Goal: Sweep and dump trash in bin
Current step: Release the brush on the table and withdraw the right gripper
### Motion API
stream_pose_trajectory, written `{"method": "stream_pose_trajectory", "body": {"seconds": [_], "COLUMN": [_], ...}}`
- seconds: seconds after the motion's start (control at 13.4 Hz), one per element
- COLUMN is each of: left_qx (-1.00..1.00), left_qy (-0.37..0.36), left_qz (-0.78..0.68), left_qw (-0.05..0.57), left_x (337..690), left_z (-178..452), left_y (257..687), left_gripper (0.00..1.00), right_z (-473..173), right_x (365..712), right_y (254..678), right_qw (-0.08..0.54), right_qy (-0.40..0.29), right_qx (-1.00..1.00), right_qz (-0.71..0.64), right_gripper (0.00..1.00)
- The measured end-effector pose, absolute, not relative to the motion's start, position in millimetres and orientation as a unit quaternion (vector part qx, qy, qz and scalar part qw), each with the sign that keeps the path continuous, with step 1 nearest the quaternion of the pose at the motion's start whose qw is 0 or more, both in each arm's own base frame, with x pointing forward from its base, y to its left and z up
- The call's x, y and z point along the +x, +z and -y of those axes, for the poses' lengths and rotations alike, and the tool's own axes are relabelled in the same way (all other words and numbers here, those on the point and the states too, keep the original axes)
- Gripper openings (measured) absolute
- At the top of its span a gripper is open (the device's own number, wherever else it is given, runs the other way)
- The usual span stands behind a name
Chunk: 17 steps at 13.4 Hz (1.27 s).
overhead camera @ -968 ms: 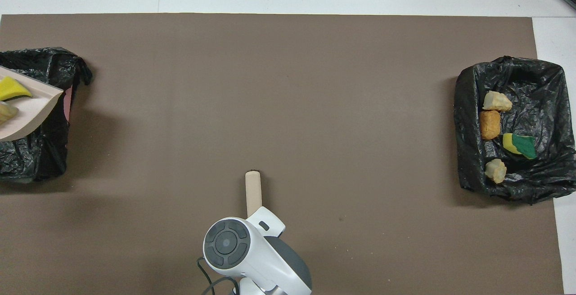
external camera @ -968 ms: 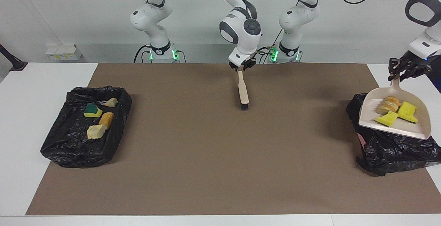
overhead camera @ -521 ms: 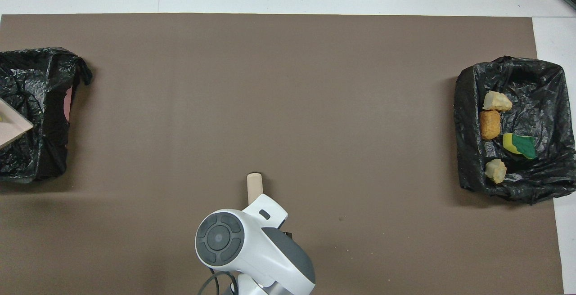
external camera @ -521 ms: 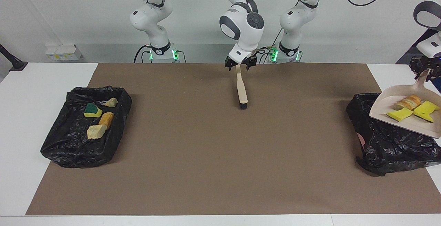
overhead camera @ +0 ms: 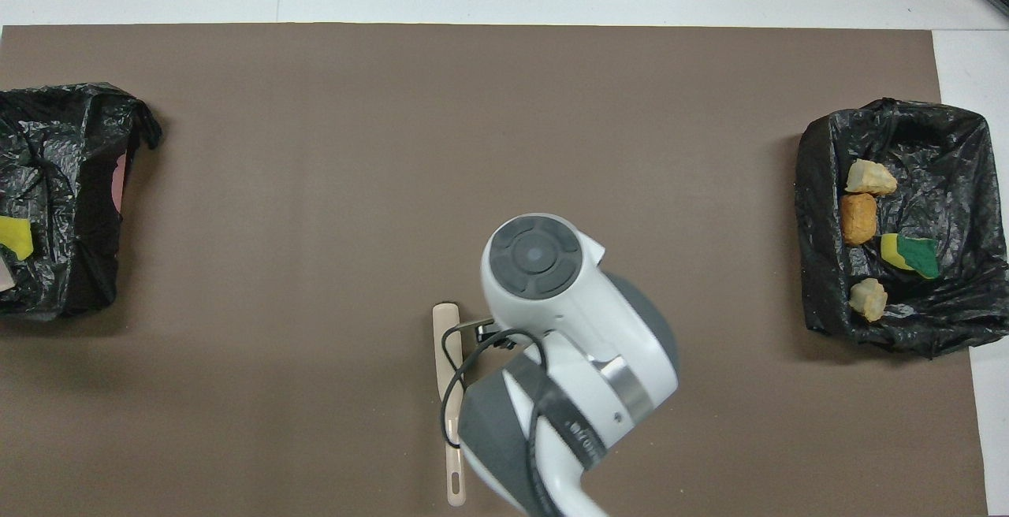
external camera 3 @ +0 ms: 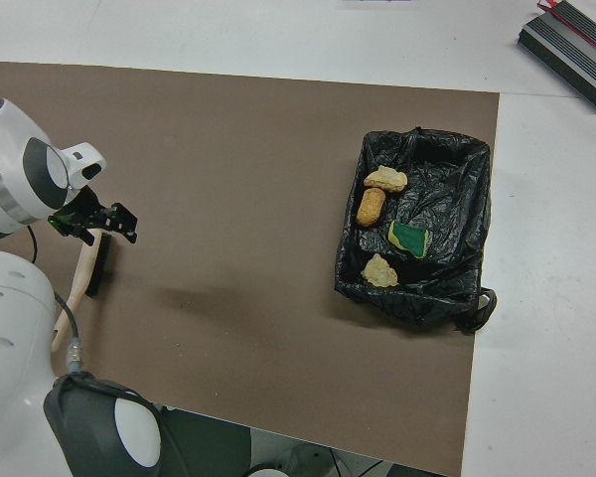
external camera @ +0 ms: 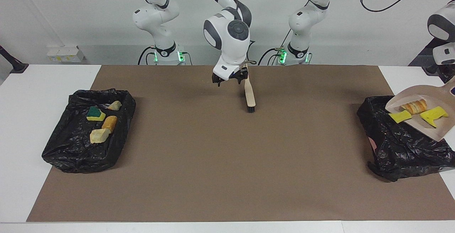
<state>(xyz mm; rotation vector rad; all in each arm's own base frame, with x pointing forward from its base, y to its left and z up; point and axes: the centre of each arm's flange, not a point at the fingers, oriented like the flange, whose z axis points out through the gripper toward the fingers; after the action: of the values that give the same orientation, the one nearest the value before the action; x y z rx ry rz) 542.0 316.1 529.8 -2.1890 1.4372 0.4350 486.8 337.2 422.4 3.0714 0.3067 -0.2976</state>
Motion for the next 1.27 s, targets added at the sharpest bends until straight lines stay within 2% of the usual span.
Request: {"method": "stream_pose_trajectory", "body": {"seconds": [0.22,0.6,1.04,1.27], "left_qx": [-0.753,-0.673,-0.612,-0.602], "left_qy": [0.198,0.248,0.257,0.265], "left_qz": [-0.559,-0.6,-0.622,-0.626], "left_qw": [0.285,0.353,0.415,0.419], "left_x": [562,593,626,631], "left_z": [-288,-244,-220,-205], "left_y": [547,558,568,568], "left_gripper": [0.32,0.32,0.32,0.32], "right_z": [-262,-155,-38,13], "right_x": [528,568,570,559], "right_y": [439,498,558,577], "right_qw": [0.021,0.019,0.013,0.012], "right_qy": [-0.093,-0.075,-0.026,-0.023], "right_qx": [0.986,0.983,0.991,0.995], "right_qz": [-0.136,-0.168,-0.131,-0.093], "right_gripper": [1.0,1.0,1.0,1.0]}}
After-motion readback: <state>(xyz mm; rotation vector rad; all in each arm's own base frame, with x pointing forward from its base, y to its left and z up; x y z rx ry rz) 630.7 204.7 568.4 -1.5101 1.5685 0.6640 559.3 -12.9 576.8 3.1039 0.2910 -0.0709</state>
